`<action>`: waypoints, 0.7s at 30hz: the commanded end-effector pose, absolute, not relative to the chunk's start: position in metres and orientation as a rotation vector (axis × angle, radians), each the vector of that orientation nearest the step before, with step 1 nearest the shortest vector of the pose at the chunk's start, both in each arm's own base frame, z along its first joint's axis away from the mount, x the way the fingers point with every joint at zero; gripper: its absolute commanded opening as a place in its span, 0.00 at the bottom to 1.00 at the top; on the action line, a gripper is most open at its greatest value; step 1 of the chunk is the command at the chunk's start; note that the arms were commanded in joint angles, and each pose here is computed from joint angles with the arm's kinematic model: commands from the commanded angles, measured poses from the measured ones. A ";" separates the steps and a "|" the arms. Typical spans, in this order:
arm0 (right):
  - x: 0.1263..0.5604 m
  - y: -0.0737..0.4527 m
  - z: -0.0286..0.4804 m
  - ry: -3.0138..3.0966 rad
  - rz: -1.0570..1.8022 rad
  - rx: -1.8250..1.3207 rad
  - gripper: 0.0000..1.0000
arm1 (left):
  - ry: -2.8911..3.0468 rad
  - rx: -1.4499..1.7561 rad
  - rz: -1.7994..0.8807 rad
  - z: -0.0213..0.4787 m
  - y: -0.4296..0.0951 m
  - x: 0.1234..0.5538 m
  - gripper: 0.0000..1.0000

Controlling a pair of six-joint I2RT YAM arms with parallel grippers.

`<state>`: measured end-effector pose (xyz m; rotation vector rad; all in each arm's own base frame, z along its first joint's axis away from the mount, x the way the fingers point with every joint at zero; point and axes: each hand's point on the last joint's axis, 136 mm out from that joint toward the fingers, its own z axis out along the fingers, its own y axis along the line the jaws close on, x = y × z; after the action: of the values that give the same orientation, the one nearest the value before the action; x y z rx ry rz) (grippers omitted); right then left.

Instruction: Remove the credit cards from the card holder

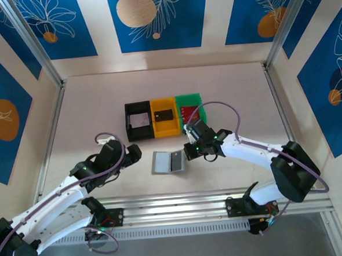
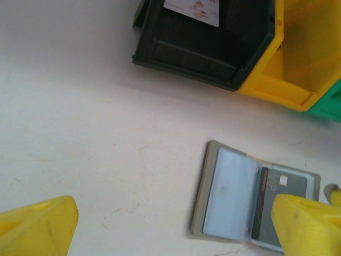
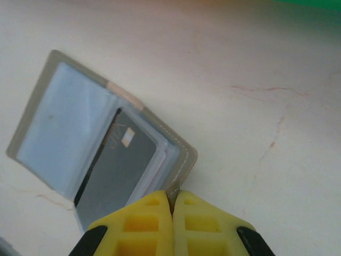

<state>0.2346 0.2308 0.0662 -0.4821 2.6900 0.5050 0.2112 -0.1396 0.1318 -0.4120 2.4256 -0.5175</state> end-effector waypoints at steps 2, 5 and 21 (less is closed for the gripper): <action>0.235 0.227 0.053 2.740 0.517 -0.456 0.00 | 2.431 -0.390 -0.578 0.130 -0.157 0.210 0.93; 0.237 0.223 0.047 2.774 0.510 -0.416 0.00 | 2.427 -0.363 -0.624 0.134 -0.171 0.210 0.92; 0.223 0.233 0.088 2.715 0.753 -0.286 0.23 | 2.427 -0.179 -0.716 0.155 -0.244 0.213 0.92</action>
<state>0.2345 0.2269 0.0816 -0.3379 2.6900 0.6486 0.2090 -0.2265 0.1365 -0.1936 2.4683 -0.6515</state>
